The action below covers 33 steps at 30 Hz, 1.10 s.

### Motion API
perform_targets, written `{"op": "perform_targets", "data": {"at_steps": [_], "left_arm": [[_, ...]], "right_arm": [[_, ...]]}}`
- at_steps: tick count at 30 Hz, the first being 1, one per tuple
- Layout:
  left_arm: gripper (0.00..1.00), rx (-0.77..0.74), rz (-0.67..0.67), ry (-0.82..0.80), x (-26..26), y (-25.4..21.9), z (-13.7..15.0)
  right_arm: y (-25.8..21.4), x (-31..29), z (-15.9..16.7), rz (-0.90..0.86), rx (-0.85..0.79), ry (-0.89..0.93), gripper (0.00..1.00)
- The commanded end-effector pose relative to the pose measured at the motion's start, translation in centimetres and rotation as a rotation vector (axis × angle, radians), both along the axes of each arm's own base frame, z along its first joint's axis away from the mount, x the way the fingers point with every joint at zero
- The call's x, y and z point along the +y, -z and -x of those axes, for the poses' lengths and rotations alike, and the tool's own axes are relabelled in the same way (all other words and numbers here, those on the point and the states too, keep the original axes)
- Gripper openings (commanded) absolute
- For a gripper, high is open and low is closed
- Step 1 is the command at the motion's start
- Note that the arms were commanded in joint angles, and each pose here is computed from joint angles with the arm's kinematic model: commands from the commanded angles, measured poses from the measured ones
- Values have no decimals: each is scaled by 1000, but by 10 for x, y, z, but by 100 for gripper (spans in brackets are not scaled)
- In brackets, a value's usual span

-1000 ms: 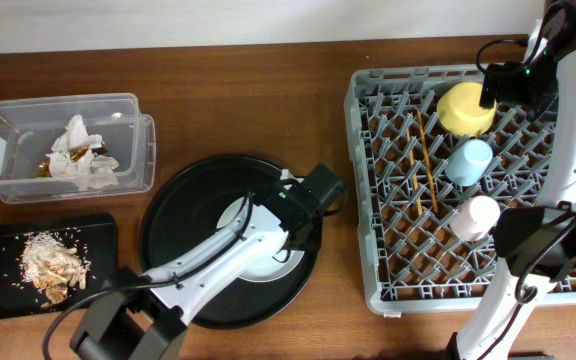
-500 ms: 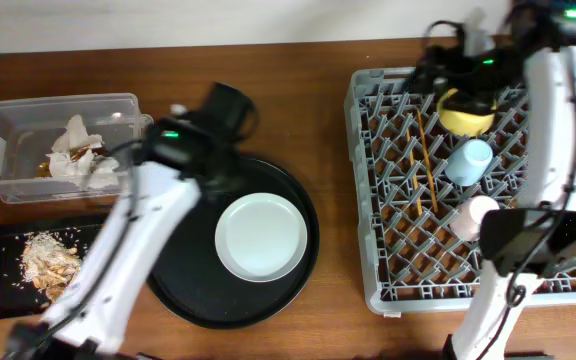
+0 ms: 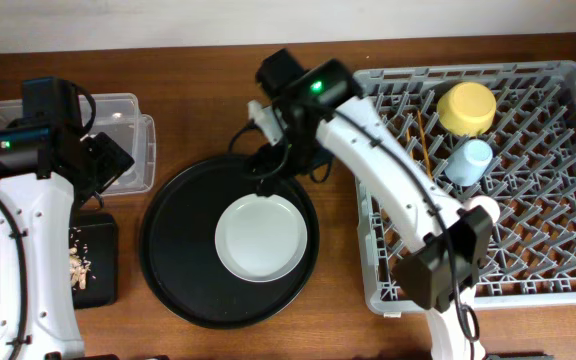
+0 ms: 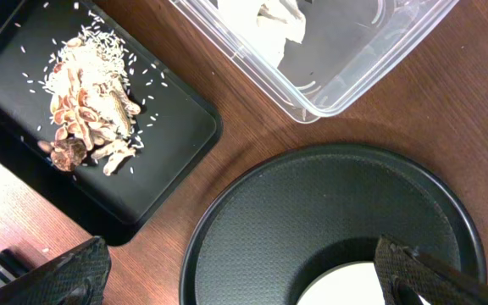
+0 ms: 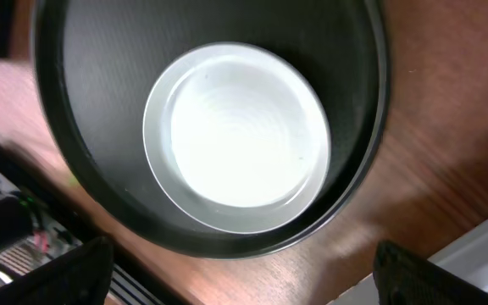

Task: Sort waste into correct bins and load items into the dishwasher rack
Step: 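Withdraw the left gripper and reach the right gripper to the plate, then grasp the white plate's rim with the right gripper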

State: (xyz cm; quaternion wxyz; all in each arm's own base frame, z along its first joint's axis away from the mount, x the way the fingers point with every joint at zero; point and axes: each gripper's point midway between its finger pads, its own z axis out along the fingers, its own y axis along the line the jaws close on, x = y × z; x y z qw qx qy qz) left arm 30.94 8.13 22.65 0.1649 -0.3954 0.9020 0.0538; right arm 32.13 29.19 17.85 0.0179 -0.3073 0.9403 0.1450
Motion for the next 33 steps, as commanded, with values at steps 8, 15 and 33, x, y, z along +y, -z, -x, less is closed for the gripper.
{"op": "perform_targets", "data": {"at_steps": [8,15,33], "left_arm": [[99,-24,16,7,-2,-6,0],[99,-24,16,7,-2,-6,0],[99,-24,16,7,-2,-6,0]], "right_arm": [[114,-23,24,266,16,79,68],[132,-28,24,267,15,33,66],[183,-34,36,264,51,35,49]]}}
